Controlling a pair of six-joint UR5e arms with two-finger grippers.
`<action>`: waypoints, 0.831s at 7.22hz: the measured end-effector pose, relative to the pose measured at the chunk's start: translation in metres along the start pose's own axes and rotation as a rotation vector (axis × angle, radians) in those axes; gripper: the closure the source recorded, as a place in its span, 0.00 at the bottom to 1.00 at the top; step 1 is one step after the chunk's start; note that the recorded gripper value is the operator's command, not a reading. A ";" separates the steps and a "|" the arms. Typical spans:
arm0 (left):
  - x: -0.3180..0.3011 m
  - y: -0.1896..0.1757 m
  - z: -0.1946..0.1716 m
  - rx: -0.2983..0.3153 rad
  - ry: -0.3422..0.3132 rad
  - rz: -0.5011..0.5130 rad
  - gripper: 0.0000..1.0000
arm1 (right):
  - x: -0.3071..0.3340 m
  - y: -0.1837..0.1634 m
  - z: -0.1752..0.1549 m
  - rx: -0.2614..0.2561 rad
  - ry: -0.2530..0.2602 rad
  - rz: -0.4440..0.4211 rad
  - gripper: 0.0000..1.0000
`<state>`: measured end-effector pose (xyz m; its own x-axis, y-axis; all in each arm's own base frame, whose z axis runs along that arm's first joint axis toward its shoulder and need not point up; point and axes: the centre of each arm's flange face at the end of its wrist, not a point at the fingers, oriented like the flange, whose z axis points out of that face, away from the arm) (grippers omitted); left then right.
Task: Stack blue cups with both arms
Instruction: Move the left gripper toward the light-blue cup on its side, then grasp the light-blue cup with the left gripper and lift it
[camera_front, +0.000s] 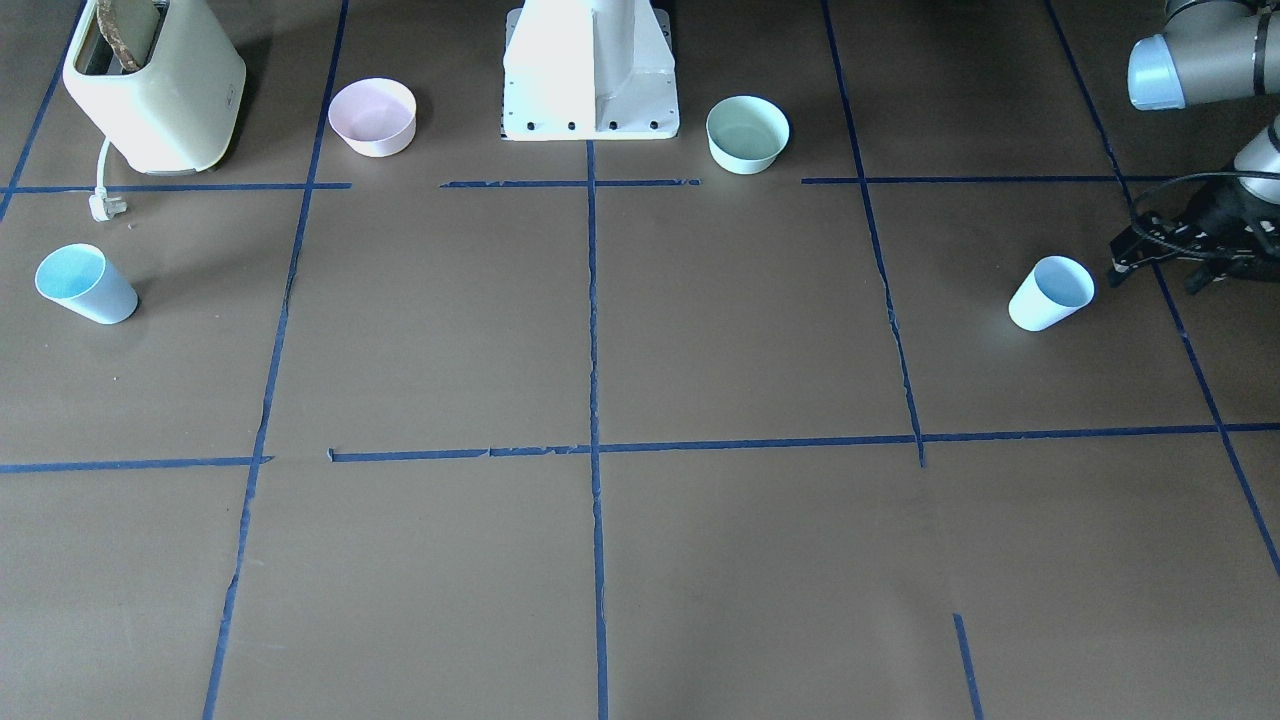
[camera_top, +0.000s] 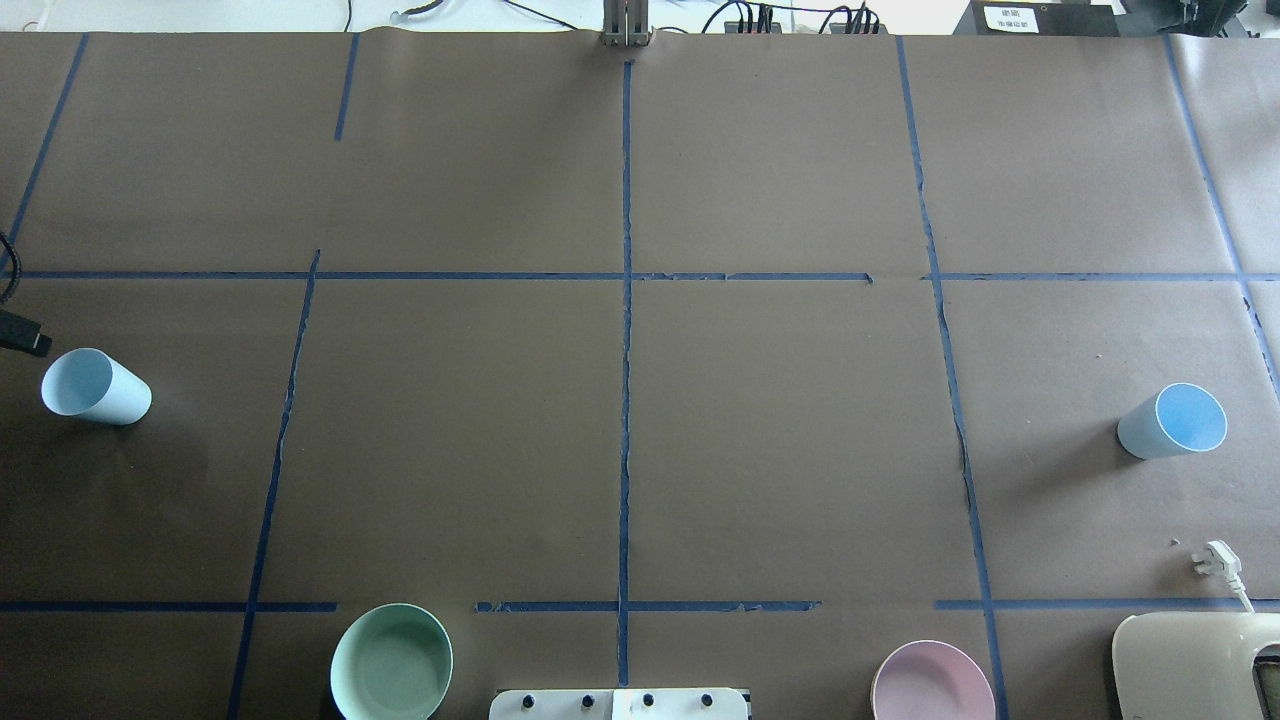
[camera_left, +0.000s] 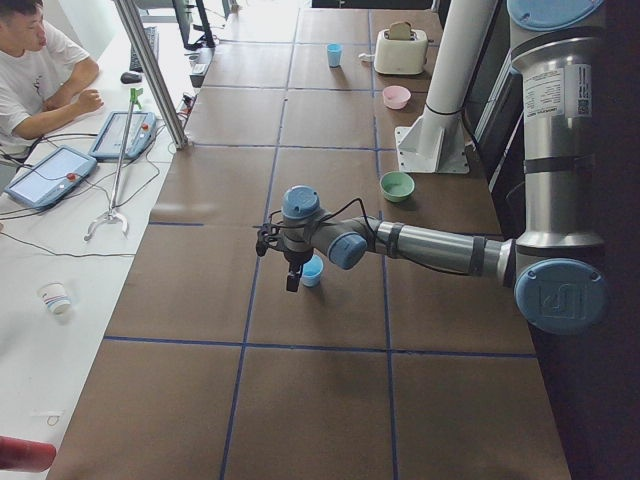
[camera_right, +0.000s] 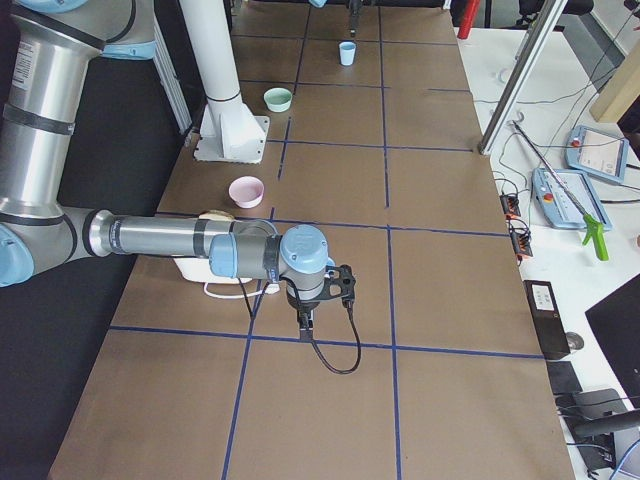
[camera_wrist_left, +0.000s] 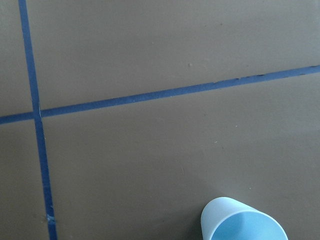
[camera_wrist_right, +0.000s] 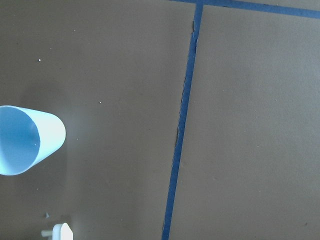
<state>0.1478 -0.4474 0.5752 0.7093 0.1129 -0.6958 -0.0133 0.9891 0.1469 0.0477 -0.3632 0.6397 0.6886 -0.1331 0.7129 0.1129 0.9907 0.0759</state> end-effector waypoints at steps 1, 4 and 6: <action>0.003 0.009 0.011 -0.016 -0.006 -0.001 0.00 | 0.000 0.000 0.000 0.000 0.001 0.000 0.00; 0.000 0.023 0.043 -0.079 -0.025 -0.002 0.52 | 0.001 0.000 0.001 -0.002 0.001 0.002 0.00; 0.003 0.022 0.050 -0.090 -0.024 -0.025 0.93 | 0.001 0.000 0.001 -0.003 0.001 0.003 0.00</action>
<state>0.1845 -0.4301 0.6115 0.7269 0.0867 -0.6813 -0.0576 0.9962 0.0653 0.0478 -0.3629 0.6414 0.6899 -0.1299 0.7122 0.1130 0.9910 0.0713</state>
